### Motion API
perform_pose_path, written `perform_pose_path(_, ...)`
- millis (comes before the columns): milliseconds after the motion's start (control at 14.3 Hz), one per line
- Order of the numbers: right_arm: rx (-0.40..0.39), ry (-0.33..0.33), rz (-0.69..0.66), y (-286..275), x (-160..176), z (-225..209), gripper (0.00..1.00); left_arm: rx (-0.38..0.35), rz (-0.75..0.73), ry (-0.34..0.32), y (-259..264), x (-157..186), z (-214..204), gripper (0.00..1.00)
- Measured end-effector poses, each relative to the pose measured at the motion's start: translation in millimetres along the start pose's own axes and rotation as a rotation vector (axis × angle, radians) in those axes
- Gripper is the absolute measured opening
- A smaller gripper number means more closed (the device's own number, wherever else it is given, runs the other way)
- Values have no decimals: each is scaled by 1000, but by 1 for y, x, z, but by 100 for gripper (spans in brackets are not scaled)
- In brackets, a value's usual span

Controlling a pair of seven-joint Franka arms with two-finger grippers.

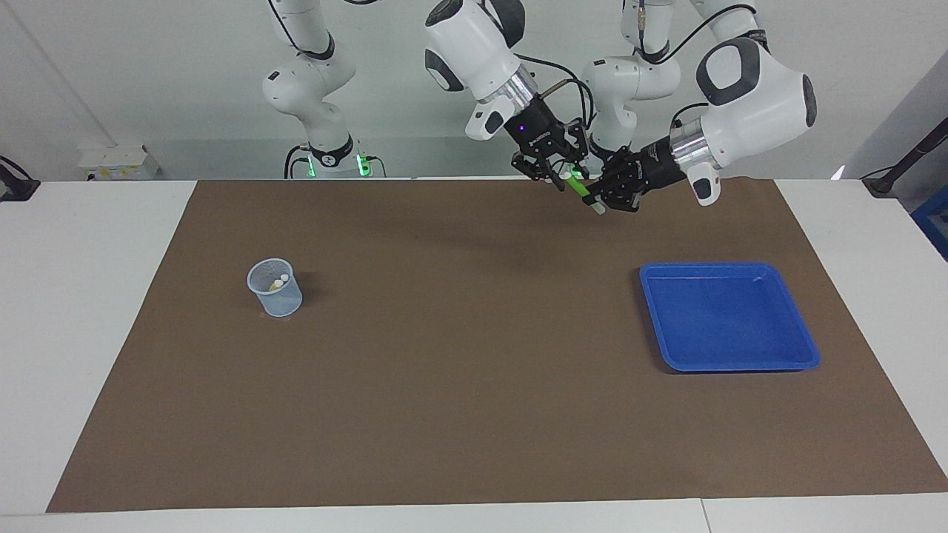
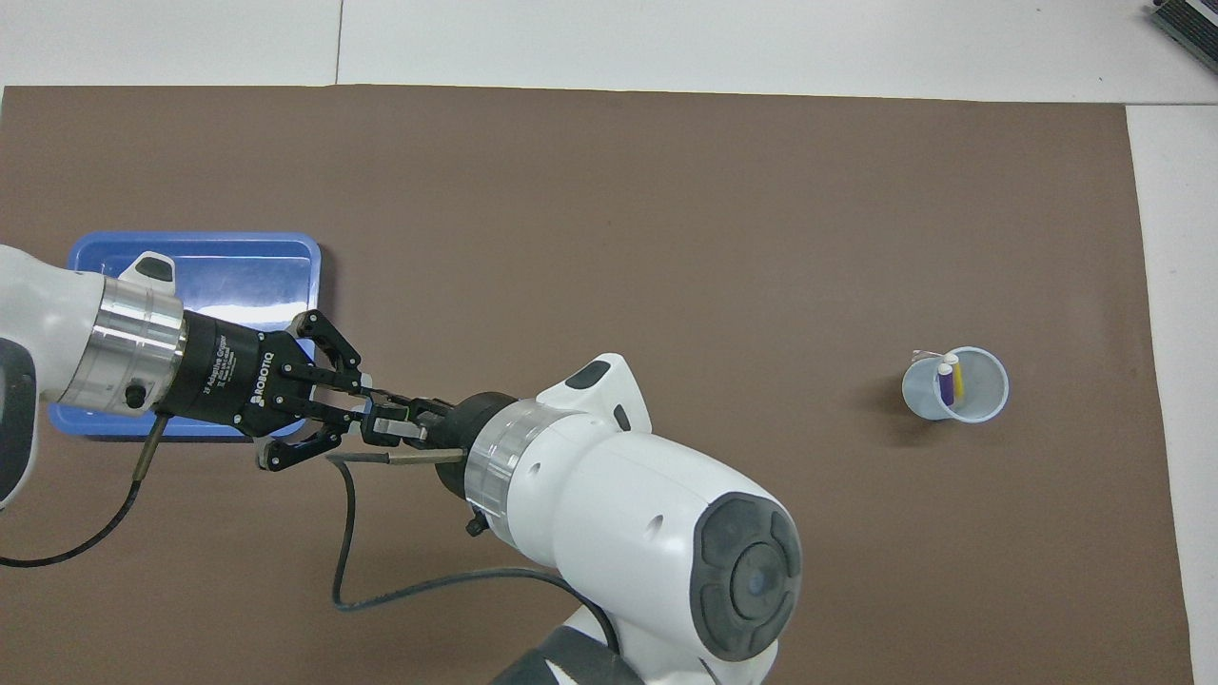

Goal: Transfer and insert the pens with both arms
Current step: 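Lift the green pen with the left gripper and pass it to the right gripper, then carry the green pen to the cup with the right gripper while the left gripper withdraws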

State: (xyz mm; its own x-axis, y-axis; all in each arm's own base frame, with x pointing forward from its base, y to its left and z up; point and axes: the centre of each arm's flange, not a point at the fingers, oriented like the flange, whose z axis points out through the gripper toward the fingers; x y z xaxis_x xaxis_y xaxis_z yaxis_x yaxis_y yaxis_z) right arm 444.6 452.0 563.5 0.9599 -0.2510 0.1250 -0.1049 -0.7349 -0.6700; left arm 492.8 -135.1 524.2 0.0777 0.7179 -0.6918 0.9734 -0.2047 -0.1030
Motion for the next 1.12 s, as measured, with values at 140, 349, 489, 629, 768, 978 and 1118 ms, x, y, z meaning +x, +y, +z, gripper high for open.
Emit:
perform_pose_path(140,-1,-1,1,-1,2,0,52,0,0,-2,0,0,0,18)
perform_pose_path(349,-6,-4,1,1,2,3,50,-2,0,-6,0,-1,0,18)
perform_pose_path(489,-9,-5,2,2,2,5,42,-3,0,-7,0,-1,0,18)
perform_pose_path(629,-11,-6,2,2,2,6,19,-3,0,-7,-1,-2,-1,18)
perform_pose_path(768,-11,-6,2,2,2,6,18,-3,-1,-7,-1,-2,-1,18)
perform_pose_path(978,-11,-6,2,2,2,6,18,-4,-1,-7,-1,-2,-1,18)
perform_pose_path(1118,-16,-11,3,3,2,7,18,-3,3,-7,-1,-3,0,25)
